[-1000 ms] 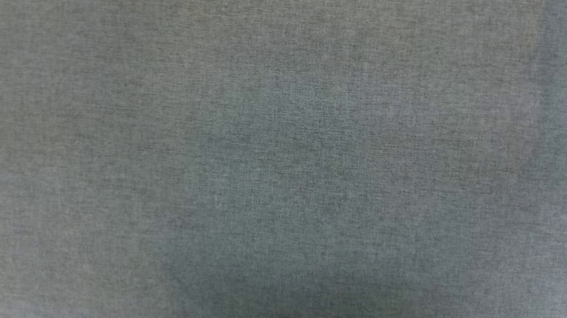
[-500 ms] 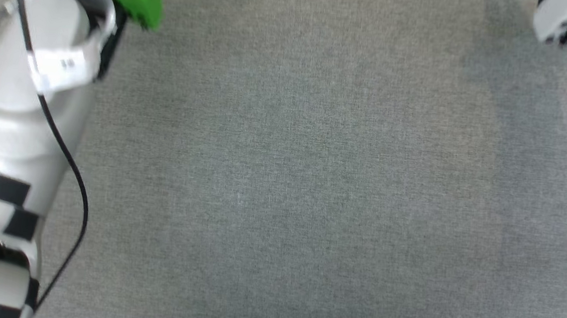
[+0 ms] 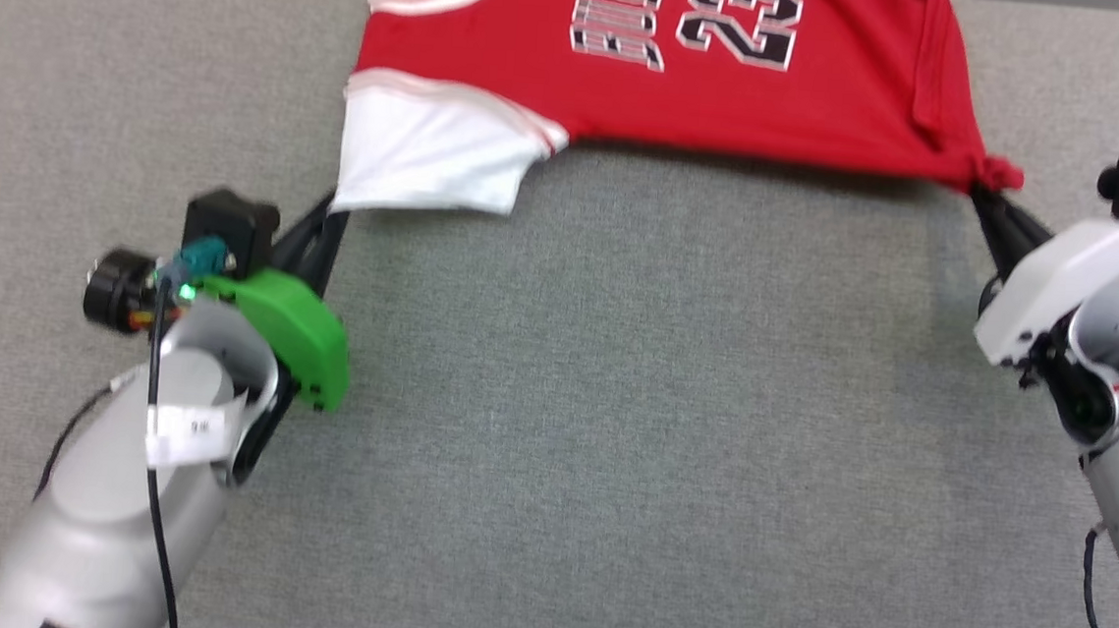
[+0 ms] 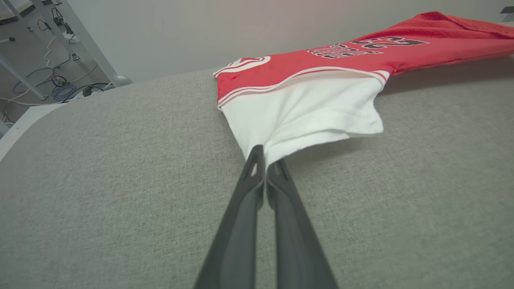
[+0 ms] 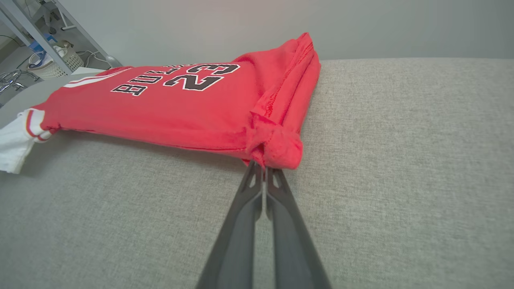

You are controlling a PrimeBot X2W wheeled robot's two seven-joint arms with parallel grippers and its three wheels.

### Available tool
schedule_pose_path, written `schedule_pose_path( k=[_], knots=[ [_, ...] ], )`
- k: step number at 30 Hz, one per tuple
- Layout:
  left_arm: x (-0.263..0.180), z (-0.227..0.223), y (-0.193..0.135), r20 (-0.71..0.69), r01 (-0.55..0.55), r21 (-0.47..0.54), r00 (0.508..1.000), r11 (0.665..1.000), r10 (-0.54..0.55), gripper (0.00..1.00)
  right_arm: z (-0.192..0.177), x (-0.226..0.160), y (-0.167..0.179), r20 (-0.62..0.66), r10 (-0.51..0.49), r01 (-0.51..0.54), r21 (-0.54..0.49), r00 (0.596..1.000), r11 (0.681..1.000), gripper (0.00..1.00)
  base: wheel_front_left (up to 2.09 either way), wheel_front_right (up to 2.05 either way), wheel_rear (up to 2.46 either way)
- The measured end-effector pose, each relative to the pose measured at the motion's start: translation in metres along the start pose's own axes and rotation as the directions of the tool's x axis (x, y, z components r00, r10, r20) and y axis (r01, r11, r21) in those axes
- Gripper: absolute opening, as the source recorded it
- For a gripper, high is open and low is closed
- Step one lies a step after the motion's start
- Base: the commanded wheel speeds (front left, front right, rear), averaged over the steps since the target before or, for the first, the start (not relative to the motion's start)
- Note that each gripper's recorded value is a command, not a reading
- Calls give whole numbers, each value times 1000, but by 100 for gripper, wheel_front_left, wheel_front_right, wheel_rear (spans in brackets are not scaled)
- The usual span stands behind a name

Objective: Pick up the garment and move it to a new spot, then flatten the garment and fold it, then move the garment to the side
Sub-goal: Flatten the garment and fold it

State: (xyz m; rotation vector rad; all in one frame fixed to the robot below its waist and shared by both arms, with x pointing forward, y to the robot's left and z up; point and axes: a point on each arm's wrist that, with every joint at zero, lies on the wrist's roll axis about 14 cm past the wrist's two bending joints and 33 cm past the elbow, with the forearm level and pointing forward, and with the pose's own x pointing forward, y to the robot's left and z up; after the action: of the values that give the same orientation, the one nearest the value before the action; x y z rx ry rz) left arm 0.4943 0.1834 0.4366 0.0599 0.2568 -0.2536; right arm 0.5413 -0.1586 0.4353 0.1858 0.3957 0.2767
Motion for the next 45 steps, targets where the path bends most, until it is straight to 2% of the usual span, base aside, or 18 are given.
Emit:
schedule_pose_path(
  k=[7, 21, 27, 32, 41, 45],
  knots=[
    [-55, -20, -10, -87, 12, -23, 996, 1000, -14, 0, -22, -37, 0, -58, -11, 15, 69, 998, 998, 0, 0, 0, 0],
    [-149, -31, -31, -188, 15, -49, 982, 999, -24, 0, -43, -96, 15, -58, 22, -11, 191, 998, 982, 0, 0, 0, 0],
    [-180, -37, -60, -221, 90, -111, 969, 990, -113, 0, -63, -124, 16, -110, 34, -9, 218, 993, 976, 0, 0, 0, 0],
    [-203, -42, -65, -244, 101, -122, 961, 987, -129, 0, -77, -148, 24, -164, 71, -27, 259, 984, 965, 0, 0, 0, 0],
    [-241, -64, -75, -374, 136, -184, 906, 973, -198, 0, -119, -199, 28, -345, 131, -16, 317, 930, 948, 0, 0, 0, 0],
    [-238, -54, -71, -352, 140, -182, 915, 973, -197, 0, -108, -204, 28, -326, 136, -27, 319, 936, 947, 0, 0, 0, 0]
  ],
)
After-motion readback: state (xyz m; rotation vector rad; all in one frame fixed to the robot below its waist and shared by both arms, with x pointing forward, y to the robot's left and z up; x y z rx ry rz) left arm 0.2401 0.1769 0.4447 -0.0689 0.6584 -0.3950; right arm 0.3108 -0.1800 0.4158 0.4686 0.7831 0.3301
